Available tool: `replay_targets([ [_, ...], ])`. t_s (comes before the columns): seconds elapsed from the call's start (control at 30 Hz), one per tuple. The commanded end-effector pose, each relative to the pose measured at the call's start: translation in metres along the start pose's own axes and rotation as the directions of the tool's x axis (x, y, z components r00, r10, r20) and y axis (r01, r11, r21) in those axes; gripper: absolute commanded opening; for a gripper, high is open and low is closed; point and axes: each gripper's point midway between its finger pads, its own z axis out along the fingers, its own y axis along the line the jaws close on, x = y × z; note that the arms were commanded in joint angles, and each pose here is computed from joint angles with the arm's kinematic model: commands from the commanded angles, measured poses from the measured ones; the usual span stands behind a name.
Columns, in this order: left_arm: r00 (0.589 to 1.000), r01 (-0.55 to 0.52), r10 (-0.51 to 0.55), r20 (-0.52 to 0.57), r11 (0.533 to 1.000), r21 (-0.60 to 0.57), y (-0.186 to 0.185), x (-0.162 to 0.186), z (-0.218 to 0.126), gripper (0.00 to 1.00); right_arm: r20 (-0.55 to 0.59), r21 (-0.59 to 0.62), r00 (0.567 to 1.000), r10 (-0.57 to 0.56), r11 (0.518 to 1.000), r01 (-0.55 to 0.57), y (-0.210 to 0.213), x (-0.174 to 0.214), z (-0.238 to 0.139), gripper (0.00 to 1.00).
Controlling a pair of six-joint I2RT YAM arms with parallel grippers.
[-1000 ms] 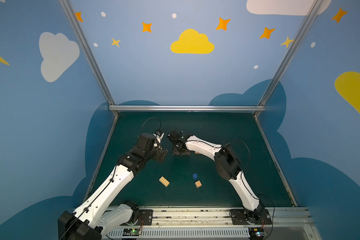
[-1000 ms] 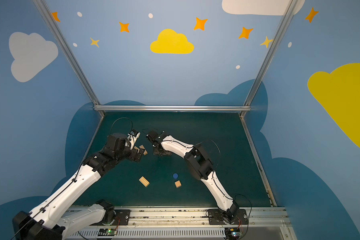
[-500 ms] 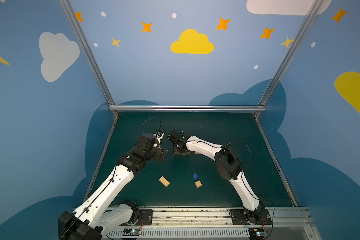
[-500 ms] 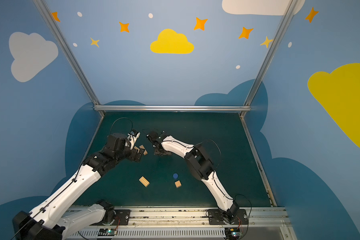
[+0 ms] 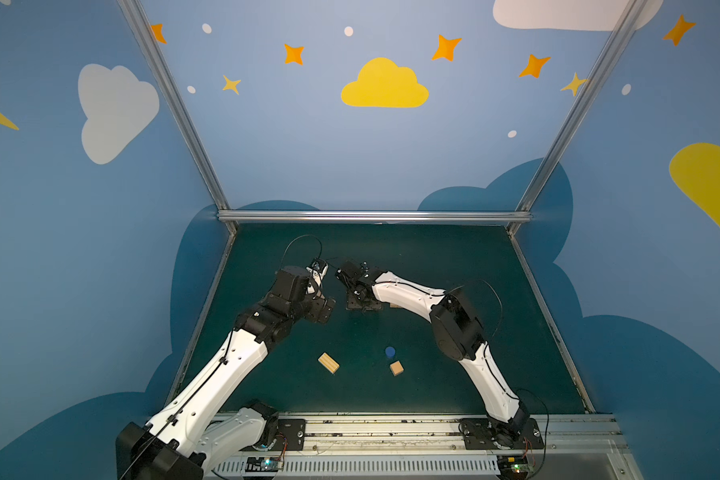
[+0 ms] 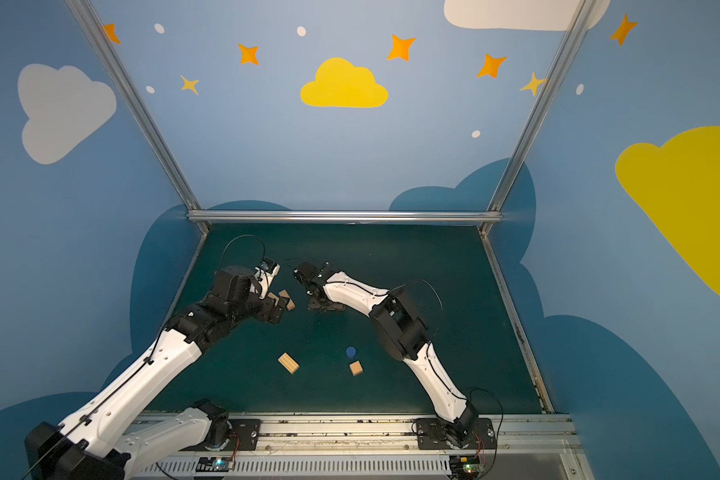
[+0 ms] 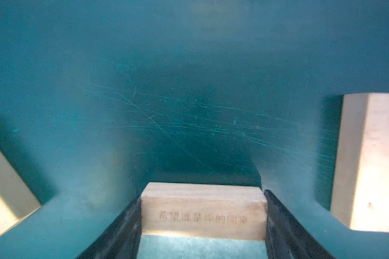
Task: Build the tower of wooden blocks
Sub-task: 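Lift the printed block with the right gripper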
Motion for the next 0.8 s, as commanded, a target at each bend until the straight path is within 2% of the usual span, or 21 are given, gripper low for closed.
replay_targets([
  [0.0,1.000,-0.008,0.008,-0.001,1.000,-0.012,0.0025,0.0025,0.0013,1.00,-0.018,0.010,1.000,0.000,1.000,0.000,-0.0049,0.0012,-0.0030,0.75],
  [0.23,1.000,-0.007,0.008,0.004,1.000,-0.012,0.0026,0.0015,0.0001,1.00,-0.011,-0.004,1.000,0.001,1.000,-0.001,-0.0018,-0.0013,-0.0037,0.73],
  [0.77,1.000,-0.009,0.009,0.002,1.000,-0.010,0.0023,0.0018,0.0004,1.00,-0.031,-0.001,1.000,-0.003,1.000,0.003,-0.0010,-0.0005,0.0004,0.77],
])
